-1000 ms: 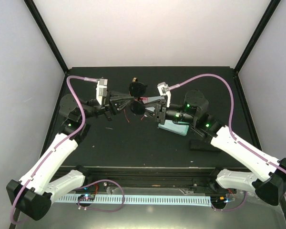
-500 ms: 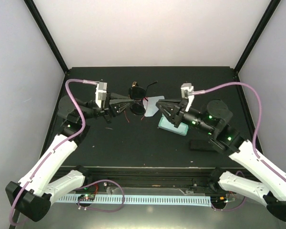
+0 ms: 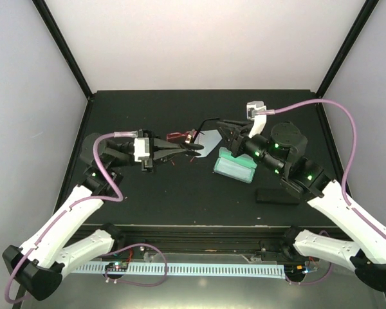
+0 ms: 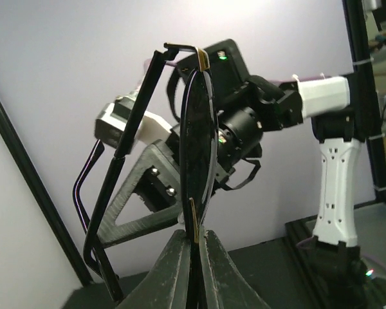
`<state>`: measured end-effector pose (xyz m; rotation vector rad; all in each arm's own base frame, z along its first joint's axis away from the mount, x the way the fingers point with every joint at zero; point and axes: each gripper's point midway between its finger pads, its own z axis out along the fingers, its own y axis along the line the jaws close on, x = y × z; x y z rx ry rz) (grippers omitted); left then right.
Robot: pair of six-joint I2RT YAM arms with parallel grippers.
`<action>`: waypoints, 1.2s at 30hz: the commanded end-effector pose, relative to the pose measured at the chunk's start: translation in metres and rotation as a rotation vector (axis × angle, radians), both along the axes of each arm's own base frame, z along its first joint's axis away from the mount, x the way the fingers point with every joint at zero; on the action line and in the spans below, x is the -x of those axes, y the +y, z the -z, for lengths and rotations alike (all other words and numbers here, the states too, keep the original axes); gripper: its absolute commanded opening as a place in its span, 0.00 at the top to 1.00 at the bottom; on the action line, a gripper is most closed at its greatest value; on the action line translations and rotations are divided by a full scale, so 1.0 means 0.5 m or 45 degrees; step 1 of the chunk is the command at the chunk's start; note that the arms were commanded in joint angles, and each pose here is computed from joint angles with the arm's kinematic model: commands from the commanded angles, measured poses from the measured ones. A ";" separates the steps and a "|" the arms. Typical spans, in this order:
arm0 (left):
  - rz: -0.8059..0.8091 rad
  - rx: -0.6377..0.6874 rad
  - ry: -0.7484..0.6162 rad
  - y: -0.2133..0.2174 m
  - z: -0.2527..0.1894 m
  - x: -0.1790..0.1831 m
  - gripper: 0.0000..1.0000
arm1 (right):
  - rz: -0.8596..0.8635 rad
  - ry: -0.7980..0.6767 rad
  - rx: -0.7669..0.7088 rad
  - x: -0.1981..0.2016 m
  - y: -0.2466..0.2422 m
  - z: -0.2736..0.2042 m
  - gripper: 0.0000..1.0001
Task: Organize the sunglasses
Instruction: Fold the sunglasses.
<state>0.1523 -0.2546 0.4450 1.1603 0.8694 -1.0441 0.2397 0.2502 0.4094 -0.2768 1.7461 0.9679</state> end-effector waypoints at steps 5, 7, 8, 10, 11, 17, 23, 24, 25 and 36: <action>0.007 0.007 -0.512 0.013 -0.005 0.062 0.98 | -0.503 -0.179 -0.066 0.086 0.100 -0.100 0.63; 0.003 -0.012 -0.521 0.008 -0.001 0.057 0.98 | -0.638 -0.184 -0.061 0.111 0.121 -0.096 0.62; -0.006 -0.018 -0.527 0.006 -0.001 0.051 0.98 | -0.680 -0.189 -0.061 0.119 0.128 -0.094 0.62; -0.017 -0.030 -0.522 0.001 0.002 0.040 0.98 | -0.746 -0.194 -0.060 0.133 0.134 -0.088 0.62; -0.019 -0.035 -0.528 -0.002 0.004 0.036 0.98 | -0.775 -0.200 -0.058 0.141 0.136 -0.086 0.61; -0.071 -0.112 -0.500 -0.020 0.033 -0.006 0.99 | -0.676 -0.214 -0.033 0.137 0.107 -0.067 0.61; -0.159 -0.170 -0.496 -0.040 0.060 -0.042 0.98 | 0.065 -0.102 0.116 -0.007 -0.025 -0.007 0.59; -0.202 -0.180 -0.501 -0.045 0.065 -0.053 0.98 | 0.243 -0.056 0.174 -0.038 -0.067 0.014 0.59; -0.246 -0.192 -0.504 -0.051 0.073 -0.065 0.98 | 0.410 0.001 0.218 -0.062 -0.110 0.033 0.58; -0.527 -0.656 -0.704 -0.160 0.250 -0.166 0.98 | 0.920 0.213 0.245 -0.070 -0.341 0.113 0.57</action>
